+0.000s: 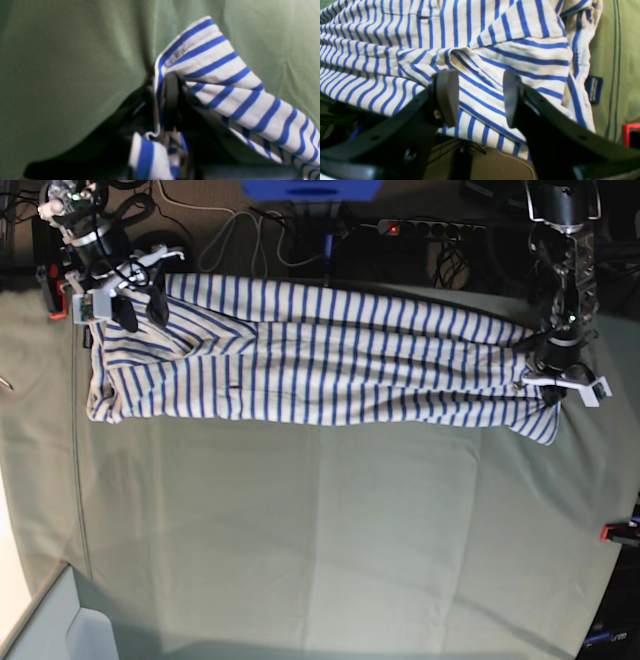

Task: Layout the t-shirt on the table in an organized manner, then fold the t-shirt properly
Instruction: 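Grasp the strip's end with the left gripper and fold it toward the right gripper, then press and adjust the folded end with the left gripper, then release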

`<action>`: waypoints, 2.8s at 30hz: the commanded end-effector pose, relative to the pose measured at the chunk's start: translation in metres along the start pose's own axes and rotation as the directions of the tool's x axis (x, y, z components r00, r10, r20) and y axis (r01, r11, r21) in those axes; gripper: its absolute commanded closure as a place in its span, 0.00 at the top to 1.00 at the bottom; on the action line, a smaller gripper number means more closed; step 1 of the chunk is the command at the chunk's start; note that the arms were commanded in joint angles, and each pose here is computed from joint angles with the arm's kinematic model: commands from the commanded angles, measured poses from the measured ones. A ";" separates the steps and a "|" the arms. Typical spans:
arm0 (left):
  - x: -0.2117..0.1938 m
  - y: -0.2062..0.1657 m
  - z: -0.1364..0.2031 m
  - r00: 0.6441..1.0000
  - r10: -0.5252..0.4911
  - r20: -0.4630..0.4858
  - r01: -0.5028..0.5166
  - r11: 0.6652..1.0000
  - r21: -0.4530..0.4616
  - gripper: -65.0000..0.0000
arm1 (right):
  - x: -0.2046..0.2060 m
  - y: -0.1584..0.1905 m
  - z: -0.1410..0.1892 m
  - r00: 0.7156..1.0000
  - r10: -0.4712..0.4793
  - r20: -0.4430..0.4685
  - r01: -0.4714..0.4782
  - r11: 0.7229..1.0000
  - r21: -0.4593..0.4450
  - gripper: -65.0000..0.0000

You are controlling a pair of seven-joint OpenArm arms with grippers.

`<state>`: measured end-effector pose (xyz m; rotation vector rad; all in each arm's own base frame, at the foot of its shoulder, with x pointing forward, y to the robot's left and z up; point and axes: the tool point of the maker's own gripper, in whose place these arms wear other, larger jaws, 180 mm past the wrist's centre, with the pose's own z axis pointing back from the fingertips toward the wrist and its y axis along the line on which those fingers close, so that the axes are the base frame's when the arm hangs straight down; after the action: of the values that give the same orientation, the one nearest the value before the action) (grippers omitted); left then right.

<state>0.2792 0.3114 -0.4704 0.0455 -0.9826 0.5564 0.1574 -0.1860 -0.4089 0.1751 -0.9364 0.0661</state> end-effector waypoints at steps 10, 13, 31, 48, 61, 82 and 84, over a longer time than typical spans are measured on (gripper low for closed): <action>0.046 -0.048 0.036 0.992 -0.001 0.129 0.019 0.991 -0.134 0.00 | 0.015 0.001 -0.002 0.999 0.002 0.054 -0.003 1.000 0.014 0.45; 0.052 -0.062 0.051 0.987 0.006 0.159 0.021 0.986 -0.168 0.00 | 0.010 0.000 -0.007 0.999 -0.015 0.046 0.014 1.000 0.016 0.45; -0.013 -0.215 0.102 0.998 -0.039 0.041 0.055 0.849 -0.525 0.00 | -0.001 -0.003 -0.018 0.998 -0.059 0.028 0.058 0.998 0.018 0.45; -0.102 -0.323 0.147 0.966 -0.252 -0.056 0.120 0.629 -0.768 0.00 | 0.001 -0.006 -0.018 0.998 -0.056 0.034 0.056 0.998 0.012 0.45; -0.116 -0.344 0.142 0.960 -0.269 -0.084 0.106 0.621 -0.777 0.20 | 0.041 -0.028 -0.009 0.992 0.006 0.125 0.002 0.998 -0.058 0.45; -0.085 -0.356 0.177 0.972 -0.232 -0.039 0.089 0.518 -0.851 0.49 | 0.065 -0.104 -0.044 0.998 0.046 -0.031 -0.053 0.961 -0.271 0.52; -0.073 -0.343 0.163 0.979 -0.198 -0.055 0.066 0.558 -0.827 0.49 | 0.061 -0.112 -0.046 0.998 0.015 -0.058 -0.031 0.957 -0.287 0.61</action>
<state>0.2750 -0.0562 -0.3814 -0.7328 -0.9565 -0.0998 0.2372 -0.2872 -0.4128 -0.1053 -0.8294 -0.0596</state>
